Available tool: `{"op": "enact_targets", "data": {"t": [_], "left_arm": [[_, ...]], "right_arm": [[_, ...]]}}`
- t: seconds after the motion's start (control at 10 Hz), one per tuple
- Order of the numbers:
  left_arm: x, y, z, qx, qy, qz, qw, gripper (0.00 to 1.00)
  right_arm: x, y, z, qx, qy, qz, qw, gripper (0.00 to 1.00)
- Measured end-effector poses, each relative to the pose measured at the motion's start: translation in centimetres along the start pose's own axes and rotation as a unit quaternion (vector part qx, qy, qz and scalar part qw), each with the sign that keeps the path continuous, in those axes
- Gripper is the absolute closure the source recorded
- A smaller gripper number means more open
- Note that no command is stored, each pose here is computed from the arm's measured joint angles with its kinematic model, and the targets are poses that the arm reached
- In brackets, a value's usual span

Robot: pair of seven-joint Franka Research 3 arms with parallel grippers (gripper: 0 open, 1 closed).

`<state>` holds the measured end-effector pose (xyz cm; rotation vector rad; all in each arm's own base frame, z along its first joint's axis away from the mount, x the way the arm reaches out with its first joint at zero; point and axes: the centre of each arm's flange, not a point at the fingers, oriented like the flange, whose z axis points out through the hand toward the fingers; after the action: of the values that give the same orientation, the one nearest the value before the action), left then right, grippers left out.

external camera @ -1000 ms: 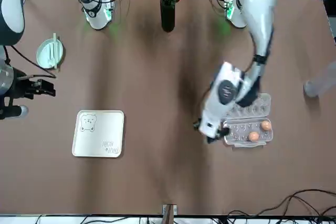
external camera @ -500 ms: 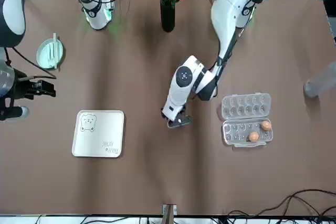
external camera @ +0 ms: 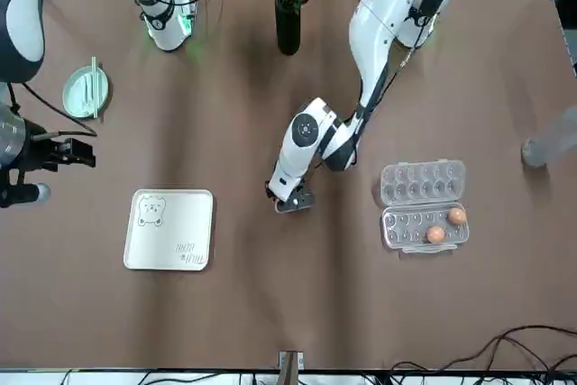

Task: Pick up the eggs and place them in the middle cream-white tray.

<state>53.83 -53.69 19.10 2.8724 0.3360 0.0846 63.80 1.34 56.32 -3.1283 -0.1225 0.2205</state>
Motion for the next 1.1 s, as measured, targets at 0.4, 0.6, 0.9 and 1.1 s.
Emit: {"op": "enact_targets", "data": {"t": [0.4, 0.6, 0.9, 1.1], "left_arm": [[0.1, -0.3, 0.6, 0.004, 0.0, -0.008, 1.0, 0.52], [0.3, 0.1, 0.1, -0.001, 0.003, -0.022, 1.0, 0.25], [0.8, 1.2, -2.2, -0.011, 0.009, -0.029, 0.999, 0.08], [1.9, 1.4, -6.1, 0.009, 0.005, -0.032, 0.999, 0.04]], "right_arm": [[0.3, 0.0, 0.5, -0.001, -0.004, 0.0, 1.0, 0.0], [0.4, 0.0, 0.7, -0.001, -0.005, 0.0, 1.0, 0.0], [0.9, -2.3, 2.1, -0.002, -0.02, -0.02, 1.0, 0.0], [2.4, -7.0, 6.0, -0.008, -0.049, -0.054, 0.997, 0.0]]}}
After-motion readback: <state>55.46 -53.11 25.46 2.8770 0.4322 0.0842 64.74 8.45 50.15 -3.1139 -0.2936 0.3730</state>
